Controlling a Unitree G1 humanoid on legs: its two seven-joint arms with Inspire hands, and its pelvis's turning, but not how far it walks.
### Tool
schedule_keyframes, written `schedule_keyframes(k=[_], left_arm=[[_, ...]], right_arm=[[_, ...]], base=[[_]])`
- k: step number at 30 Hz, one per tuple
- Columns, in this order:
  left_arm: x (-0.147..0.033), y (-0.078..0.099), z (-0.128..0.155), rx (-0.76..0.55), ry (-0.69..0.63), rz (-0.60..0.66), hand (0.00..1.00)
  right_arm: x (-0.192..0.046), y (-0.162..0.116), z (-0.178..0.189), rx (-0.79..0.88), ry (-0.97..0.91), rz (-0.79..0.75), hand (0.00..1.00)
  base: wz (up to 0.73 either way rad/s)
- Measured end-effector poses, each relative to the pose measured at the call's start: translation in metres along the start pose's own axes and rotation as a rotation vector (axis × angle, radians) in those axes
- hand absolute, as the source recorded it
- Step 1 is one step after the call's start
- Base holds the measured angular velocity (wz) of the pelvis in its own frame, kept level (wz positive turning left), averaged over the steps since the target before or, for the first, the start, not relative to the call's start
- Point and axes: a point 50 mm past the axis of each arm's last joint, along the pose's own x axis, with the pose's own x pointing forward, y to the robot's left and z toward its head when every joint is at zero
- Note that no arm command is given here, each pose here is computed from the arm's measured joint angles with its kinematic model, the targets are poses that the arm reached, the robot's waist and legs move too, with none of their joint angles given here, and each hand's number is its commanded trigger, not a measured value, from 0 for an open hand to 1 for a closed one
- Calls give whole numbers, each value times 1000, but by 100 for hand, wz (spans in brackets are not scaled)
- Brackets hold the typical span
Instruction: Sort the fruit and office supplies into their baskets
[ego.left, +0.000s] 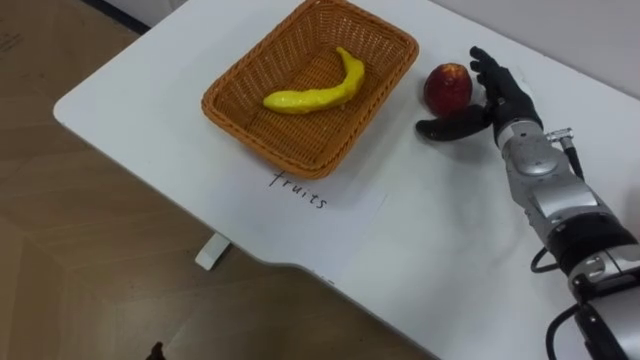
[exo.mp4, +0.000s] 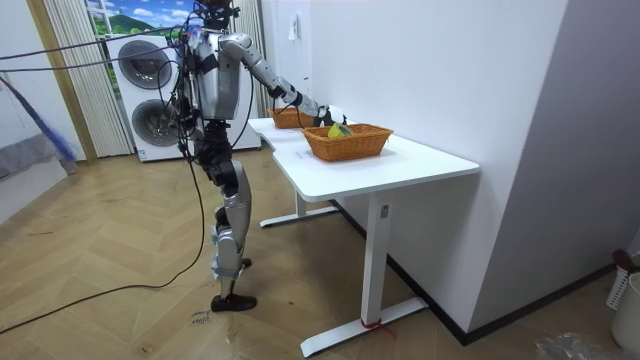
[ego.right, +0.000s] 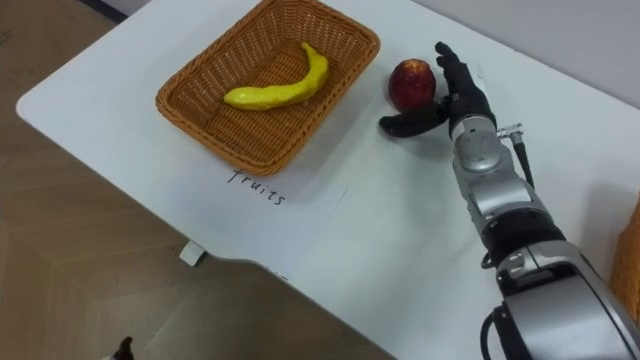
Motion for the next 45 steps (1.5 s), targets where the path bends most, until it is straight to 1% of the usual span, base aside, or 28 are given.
schedule_keyframes(k=[35, 36, 37, 41, 45], left_arm=[[0, -1, 0, 1, 0, -43, 0], [0, 0, -1, 3, 0, -42, 0], [0, 1, -1, 5, 1, -41, 0], [1, 3, -2, 9, 1, -36, 0], [1, 5, -3, 14, 2, -33, 0]], right_arm=[[1, 0, 0, -3, 23, 21, 0], [1, 0, 1, -3, 20, 22, 63], [2, 0, 2, -3, 18, 21, 100], [3, 0, 6, -13, 12, 19, 100], [5, -5, 9, -56, 5, -28, 100]], base=[[0], [0], [0], [0], [0]])
